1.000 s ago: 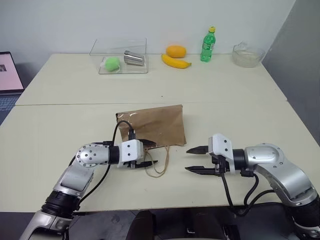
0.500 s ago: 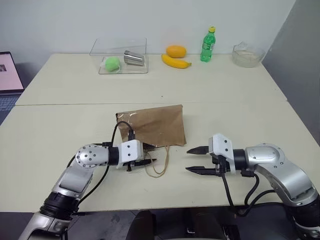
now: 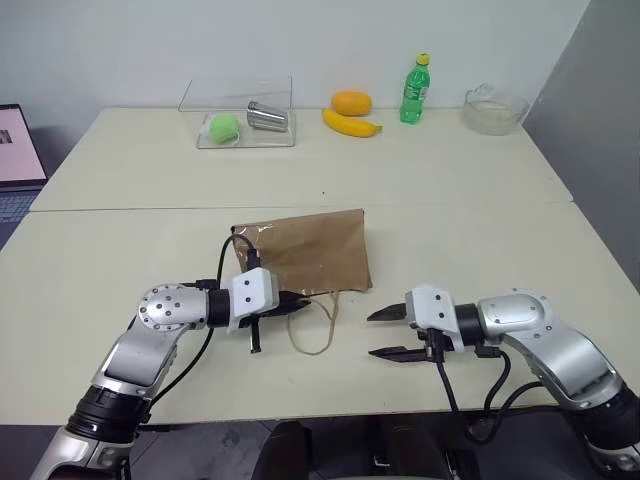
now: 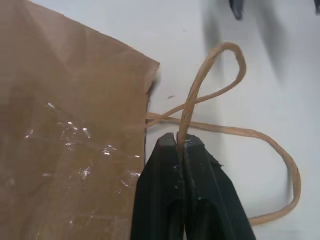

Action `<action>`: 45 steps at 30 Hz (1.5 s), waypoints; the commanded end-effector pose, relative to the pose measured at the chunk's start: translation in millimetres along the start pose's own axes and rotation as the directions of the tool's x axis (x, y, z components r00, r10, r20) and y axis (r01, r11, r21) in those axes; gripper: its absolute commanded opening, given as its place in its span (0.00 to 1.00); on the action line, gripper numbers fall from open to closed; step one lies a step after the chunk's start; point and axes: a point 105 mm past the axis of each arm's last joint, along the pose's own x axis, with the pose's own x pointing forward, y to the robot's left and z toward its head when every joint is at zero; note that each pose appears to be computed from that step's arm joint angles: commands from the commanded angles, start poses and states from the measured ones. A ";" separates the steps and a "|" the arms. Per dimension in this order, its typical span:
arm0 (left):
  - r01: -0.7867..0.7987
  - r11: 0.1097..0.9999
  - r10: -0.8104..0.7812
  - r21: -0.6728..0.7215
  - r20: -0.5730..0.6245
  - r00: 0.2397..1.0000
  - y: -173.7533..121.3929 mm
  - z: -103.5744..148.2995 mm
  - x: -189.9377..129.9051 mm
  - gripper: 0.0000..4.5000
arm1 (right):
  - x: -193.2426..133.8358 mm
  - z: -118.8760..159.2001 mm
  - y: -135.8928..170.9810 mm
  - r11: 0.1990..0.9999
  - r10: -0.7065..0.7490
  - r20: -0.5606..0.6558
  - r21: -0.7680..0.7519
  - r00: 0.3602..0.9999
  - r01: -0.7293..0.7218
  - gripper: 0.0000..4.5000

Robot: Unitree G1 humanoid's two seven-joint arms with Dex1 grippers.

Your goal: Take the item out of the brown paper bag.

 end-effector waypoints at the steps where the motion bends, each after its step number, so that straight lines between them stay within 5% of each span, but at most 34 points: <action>1: -0.057 0.998 0.057 0.008 0.043 0.997 11.5 15.3 -5.1 0.01 | 15.2 11.1 -0.9 0.994 0.047 0.032 -0.097 0.998 -0.043 0.59; 13: -0.126 0.991 0.129 -0.055 0.071 0.989 25.2 28.1 -10.9 0.01 | 81.4 6.6 -6.8 0.979 0.092 0.028 -0.183 0.995 -0.085 0.59; 23: -0.163 0.984 0.168 -0.065 0.073 0.983 35.4 33.5 -16.8 0.01 | 101.5 -5.9 -15.2 0.988 0.046 -0.027 -0.144 0.999 -0.050 0.59; 26: -0.176 0.982 0.181 -0.066 0.080 0.980 38.8 36.2 -17.0 0.00 | 106.1 -10.8 -23.7 0.992 0.006 -0.036 -0.128 0.999 -0.011 0.45; 32: -0.198 0.978 0.203 -0.072 0.079 0.976 42.8 36.8 -19.3 0.00 | 107.7 -17.9 -30.0 0.993 -0.016 -0.054 -0.117 0.998 0.009 0.01; 45: -0.367 0.908 0.398 -0.201 0.141 0.907 97.7 56.4 -38.4 0.00 | 102.5 -49.9 -24.5 0.992 -0.004 -0.173 -0.123 0.985 -0.018 0.01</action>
